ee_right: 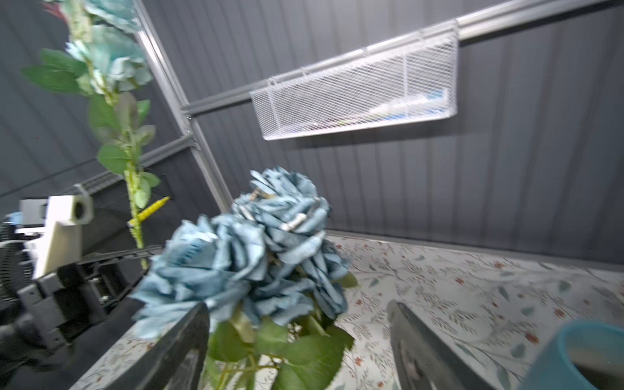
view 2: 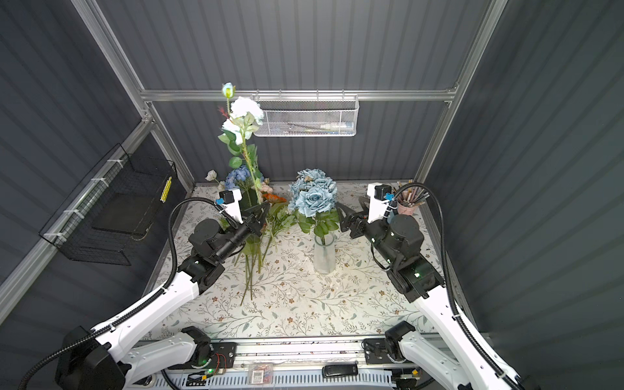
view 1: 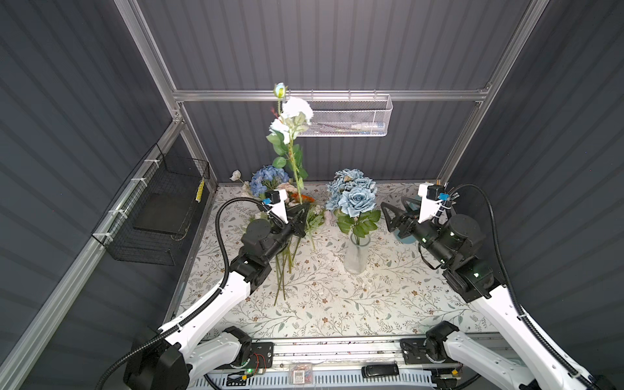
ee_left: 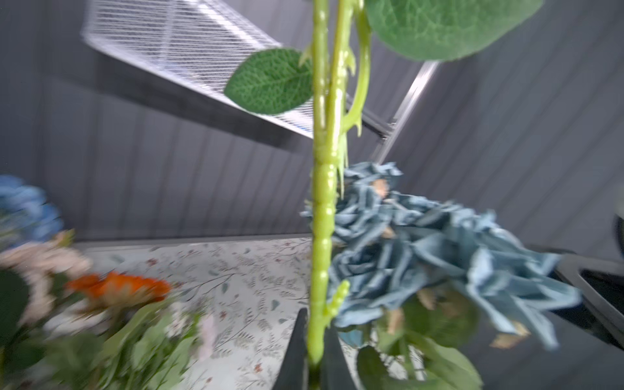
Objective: Arrange flowers in a vase
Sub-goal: Pick up the flower from the flowers, then pass the flower.
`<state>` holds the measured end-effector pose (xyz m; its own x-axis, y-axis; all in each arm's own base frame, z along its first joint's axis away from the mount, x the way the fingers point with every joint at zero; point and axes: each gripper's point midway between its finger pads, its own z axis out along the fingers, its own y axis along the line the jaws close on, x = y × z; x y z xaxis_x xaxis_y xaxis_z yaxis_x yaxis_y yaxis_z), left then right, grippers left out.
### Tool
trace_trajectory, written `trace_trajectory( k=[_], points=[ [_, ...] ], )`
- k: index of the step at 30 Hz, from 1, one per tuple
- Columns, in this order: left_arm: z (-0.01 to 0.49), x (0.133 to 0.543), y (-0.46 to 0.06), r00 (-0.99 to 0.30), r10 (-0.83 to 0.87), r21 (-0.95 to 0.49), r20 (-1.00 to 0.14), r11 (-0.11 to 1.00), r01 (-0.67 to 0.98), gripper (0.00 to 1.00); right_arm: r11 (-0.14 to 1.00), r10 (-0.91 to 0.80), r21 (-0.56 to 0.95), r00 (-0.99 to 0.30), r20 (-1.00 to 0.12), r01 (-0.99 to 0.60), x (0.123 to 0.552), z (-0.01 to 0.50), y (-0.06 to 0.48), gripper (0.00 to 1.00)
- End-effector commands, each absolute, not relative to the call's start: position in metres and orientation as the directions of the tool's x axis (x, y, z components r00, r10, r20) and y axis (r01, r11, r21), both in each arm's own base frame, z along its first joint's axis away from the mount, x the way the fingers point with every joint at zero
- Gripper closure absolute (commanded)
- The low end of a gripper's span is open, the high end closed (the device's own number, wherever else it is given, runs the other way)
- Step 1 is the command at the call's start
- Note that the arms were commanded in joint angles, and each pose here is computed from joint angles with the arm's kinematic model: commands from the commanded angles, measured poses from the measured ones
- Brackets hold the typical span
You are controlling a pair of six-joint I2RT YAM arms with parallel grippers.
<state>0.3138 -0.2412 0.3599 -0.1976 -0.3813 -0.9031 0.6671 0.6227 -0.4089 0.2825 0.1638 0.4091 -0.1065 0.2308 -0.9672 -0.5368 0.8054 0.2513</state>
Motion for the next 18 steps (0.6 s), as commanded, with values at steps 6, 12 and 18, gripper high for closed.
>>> trace_trajectory(
  k=[6, 12, 18],
  points=[
    [0.425, 0.243, -0.306, -0.116, -0.336, -0.205, -0.935, 0.245, 0.948, 1.0, 0.489, 0.276, 0.226, -0.096, -0.956, -0.842, 0.232, 0.467, 0.214, 0.21],
    [0.415, 0.218, -0.354, -0.137, -0.238, -0.164, -0.962, 0.097, 0.982, 1.0, 0.43, 0.279, 0.245, -0.13, -0.951, -0.869, 0.23, 0.467, 0.226, 0.23],
    [0.407, 0.214, -0.377, -0.156, -0.203, -0.166, -0.967, 0.035, 0.985, 1.0, 0.429, 0.262, 0.256, -0.151, -0.953, -0.866, 0.23, 0.459, 0.23, 0.3]
  ],
)
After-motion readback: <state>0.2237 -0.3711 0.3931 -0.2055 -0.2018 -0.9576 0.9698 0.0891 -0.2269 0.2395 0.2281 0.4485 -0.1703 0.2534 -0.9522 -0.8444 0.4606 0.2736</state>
